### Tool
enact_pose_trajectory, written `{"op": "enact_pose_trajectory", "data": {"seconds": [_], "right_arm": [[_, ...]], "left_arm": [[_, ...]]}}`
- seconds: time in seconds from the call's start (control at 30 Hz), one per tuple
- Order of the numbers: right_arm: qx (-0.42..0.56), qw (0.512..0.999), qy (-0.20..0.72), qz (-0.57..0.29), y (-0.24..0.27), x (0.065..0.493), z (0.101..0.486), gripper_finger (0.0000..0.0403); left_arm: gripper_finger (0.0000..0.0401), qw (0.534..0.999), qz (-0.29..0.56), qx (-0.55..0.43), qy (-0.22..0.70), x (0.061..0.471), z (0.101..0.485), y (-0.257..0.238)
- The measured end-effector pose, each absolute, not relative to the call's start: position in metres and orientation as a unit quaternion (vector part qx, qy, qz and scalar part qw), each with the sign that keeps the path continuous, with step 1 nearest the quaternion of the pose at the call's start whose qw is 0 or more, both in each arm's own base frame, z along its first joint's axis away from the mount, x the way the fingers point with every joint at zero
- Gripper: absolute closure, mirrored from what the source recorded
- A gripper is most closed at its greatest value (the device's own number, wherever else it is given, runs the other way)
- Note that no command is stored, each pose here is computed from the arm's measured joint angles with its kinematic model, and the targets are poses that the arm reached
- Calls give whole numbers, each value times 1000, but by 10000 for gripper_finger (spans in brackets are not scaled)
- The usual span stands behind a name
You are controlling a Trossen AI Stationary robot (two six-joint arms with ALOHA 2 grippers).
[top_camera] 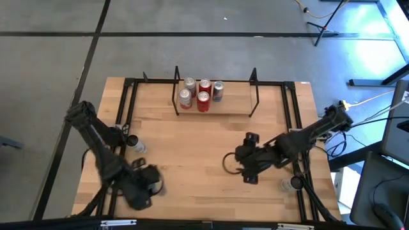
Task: Place canned beverage on shelf
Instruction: Put the blue soda can on the shelf aligned with the other blue soda can
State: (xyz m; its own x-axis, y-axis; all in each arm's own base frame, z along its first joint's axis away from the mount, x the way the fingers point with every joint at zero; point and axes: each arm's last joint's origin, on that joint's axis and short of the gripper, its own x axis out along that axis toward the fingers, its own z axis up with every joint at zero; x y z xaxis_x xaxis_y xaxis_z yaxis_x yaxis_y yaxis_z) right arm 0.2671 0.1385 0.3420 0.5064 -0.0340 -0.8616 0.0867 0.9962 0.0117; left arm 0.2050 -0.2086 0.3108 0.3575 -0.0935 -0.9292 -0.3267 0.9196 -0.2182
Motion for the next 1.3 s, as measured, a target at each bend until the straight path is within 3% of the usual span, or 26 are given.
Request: {"op": "enact_pose_trajectory", "data": {"seconds": [0.27, 0.6, 0.93, 1.3], "right_arm": [[47, 878, 474, -46, 112, 221, 318, 61], [14, 860, 504, -73, 95, 195, 283, 61], [7, 821, 559, -112, 68, 195, 249, 61], [44, 833, 544, -93, 50, 206, 225, 61]], "left_arm": [[206, 835, 54, -158, 524, 274, 345, -136], [206, 841, 50, -130, 522, 359, 342, -80], [206, 829, 59, -90, 549, 414, 305, -42], [206, 806, 8, -17, 592, 433, 266, -28]]}}
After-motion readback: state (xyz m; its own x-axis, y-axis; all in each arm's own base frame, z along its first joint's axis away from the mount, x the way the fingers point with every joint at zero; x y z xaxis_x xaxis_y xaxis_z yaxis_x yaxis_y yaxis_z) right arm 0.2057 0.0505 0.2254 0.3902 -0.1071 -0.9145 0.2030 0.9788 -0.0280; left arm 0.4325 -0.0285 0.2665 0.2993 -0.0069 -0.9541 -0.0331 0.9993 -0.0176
